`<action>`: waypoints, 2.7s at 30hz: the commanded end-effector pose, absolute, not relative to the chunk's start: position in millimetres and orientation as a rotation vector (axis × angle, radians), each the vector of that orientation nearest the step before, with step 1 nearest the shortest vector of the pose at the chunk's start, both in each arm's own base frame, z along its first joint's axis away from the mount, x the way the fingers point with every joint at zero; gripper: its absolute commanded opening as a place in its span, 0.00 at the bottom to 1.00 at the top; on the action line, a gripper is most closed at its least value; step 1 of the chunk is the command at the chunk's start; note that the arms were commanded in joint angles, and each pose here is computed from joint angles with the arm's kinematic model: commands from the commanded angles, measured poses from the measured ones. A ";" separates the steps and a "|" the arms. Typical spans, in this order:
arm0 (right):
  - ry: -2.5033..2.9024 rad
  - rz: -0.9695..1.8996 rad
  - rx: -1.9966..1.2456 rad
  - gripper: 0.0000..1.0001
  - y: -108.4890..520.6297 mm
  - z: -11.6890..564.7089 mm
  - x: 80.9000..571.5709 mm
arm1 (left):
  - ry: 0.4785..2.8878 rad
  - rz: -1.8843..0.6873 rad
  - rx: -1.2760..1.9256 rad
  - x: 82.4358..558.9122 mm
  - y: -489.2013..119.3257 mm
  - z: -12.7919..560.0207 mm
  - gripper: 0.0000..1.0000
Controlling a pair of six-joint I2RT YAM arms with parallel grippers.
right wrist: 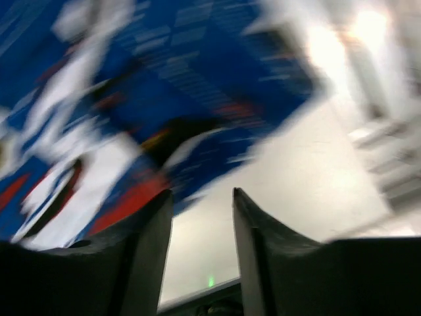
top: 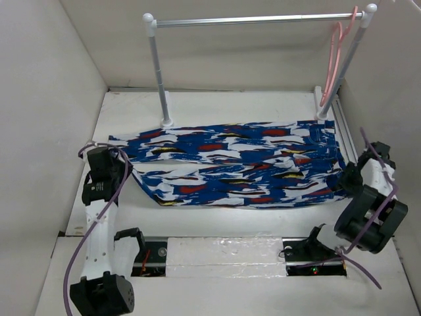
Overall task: Place the trousers on the hanger
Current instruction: Fold the trousers at the center of the board.
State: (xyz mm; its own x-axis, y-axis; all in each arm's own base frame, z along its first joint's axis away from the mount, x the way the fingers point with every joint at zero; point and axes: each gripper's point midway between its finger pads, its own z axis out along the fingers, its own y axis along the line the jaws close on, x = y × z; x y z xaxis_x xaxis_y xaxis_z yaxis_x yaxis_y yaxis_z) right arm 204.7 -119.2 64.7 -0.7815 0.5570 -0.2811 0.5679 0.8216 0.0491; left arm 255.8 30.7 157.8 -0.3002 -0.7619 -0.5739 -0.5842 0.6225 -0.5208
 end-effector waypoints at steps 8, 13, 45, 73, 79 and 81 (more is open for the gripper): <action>2.473 0.013 1.170 0.60 -175.4 47.2 215.6 | 1.989 -0.289 -0.959 272.9 20.7 186.9 0.00; 2.470 0.019 1.181 0.60 -179.3 37.8 223.8 | 1.938 -0.126 -1.029 270.0 47.1 191.4 0.00; 2.301 -0.096 0.620 0.00 -179.5 194.8 429.1 | 1.771 0.312 -1.251 351.3 143.6 189.9 0.00; 2.139 0.195 0.453 0.55 -130.7 177.8 443.2 | 2.040 0.254 -1.138 408.6 131.9 156.1 0.79; 2.012 0.324 0.312 0.00 -53.5 193.5 416.1 | 2.075 0.012 -1.170 386.3 99.6 117.2 0.03; 2.030 0.388 0.177 0.00 -4.7 195.8 411.1 | 2.110 -0.035 -1.216 391.6 101.0 103.9 0.03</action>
State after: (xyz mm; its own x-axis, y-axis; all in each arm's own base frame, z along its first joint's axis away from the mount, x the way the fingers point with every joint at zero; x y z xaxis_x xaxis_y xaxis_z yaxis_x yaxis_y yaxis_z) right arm 398.7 -65.0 172.3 -0.5170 0.3747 -0.7696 0.1653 0.9259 0.3398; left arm 374.3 114.0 121.0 -0.3210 -0.7095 -0.6274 -0.7799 0.5738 -0.2499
